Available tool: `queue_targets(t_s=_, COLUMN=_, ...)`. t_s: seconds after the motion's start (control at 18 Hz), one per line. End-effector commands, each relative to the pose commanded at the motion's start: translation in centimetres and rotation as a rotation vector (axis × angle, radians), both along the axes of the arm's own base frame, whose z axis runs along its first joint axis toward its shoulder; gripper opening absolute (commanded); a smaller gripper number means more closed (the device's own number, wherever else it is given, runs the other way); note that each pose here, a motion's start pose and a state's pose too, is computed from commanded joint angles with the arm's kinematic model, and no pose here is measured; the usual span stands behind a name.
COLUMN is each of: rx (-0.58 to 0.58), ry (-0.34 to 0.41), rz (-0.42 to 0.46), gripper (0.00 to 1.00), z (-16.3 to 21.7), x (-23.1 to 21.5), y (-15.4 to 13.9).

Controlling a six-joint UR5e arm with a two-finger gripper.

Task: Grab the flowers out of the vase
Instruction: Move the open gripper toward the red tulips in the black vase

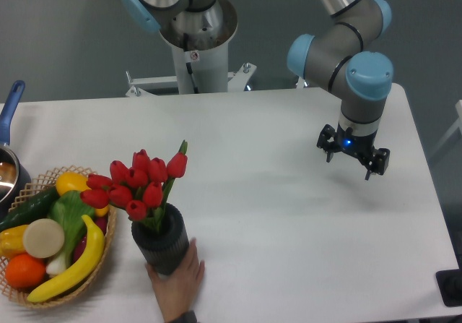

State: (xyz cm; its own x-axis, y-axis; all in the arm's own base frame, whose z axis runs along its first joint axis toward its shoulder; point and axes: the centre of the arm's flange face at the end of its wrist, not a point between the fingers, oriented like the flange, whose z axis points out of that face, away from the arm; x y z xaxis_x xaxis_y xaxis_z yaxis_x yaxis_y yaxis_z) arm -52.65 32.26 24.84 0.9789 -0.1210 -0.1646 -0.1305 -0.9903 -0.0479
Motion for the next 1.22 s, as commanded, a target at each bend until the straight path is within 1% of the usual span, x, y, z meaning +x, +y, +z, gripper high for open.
queue_targets(t_s=0.22, rx=0.007, ry=0.006, rz=0.004, gripper=1.00, z=0.5, x=0.0, y=-0.1)
queue_targets(t_s=0.28, rx=0.026, ry=0.004, rz=0.007, gripper=1.00, z=0.8, x=0.1, y=-0.2)
queue_targets(t_s=0.33, rx=0.073, ry=-0.007, rz=0.012, gripper=1.00, z=1.0, x=0.2, y=0.0)
queue_targets(t_s=0.5, rx=0.257, ry=-0.084, rz=0.048, gripper=1.00, z=1.0, x=0.4, y=-0.3)
queue_targets(t_s=0.67, rx=0.404, ry=-0.096, rz=0.042, gripper=1.00, z=3.4, x=1.1, y=-0.8)
queue_targets(t_s=0.78, rx=0.511, ry=-0.115, rz=0.014, gripper=1.00, z=4.9, x=2.0, y=0.1)
queue_targets(t_s=0.89, rx=0.581, ry=-0.130, rz=-0.019, gripper=1.00, z=6.1, x=3.2, y=1.3)
queue_targets(t_s=1.11, rx=0.599, ry=-0.169, rz=-0.076, gripper=1.00, z=6.0, x=7.3, y=3.5)
queue_targets(t_s=1.22, rx=0.654, ry=-0.215, rz=-0.115, gripper=1.00, z=6.0, x=9.4, y=5.4)
